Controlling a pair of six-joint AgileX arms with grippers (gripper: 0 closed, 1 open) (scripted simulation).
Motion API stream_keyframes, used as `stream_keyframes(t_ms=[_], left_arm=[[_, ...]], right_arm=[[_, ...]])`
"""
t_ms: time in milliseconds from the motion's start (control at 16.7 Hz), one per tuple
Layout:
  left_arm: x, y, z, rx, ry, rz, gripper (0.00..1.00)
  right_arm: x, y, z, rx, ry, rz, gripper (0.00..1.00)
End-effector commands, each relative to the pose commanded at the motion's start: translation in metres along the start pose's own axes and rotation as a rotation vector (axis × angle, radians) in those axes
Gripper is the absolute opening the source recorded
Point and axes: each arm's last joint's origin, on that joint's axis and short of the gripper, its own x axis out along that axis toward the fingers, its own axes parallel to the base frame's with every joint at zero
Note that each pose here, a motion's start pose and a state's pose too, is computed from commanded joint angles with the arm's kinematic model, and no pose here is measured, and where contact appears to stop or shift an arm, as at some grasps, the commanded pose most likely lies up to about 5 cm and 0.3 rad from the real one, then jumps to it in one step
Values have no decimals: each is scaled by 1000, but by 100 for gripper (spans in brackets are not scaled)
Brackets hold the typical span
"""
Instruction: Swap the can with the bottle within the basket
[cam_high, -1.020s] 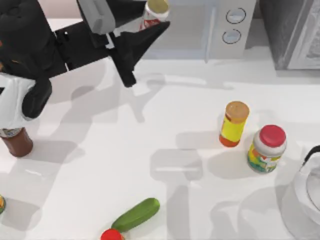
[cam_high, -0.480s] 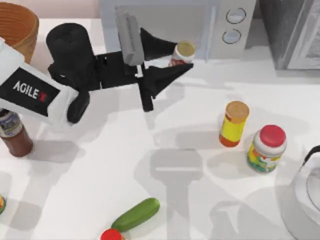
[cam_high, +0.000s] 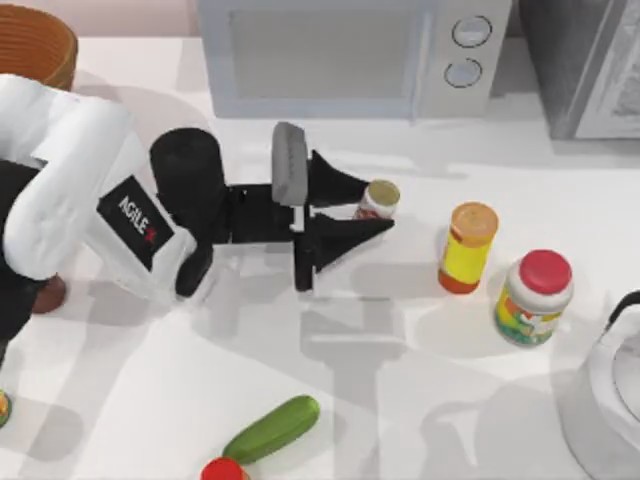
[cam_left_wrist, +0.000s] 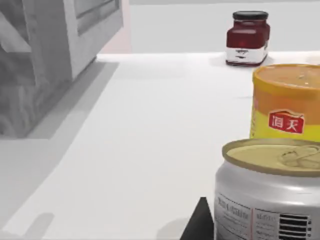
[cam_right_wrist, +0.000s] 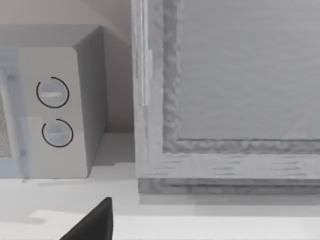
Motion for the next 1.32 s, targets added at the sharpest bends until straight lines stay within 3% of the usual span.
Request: stream_keyframes(t_ms=[180,540,1320], left_arm=[[3,-2,-16,-27,4,-33,0],[3,-2,-16,-27,4,-33,0],[3,-2,-16,-27,4,-33,98]], right_arm=[[0,0,0,0,0,0,100],[0,0,0,0,0,0,100],[0,0,0,0,0,0,100]])
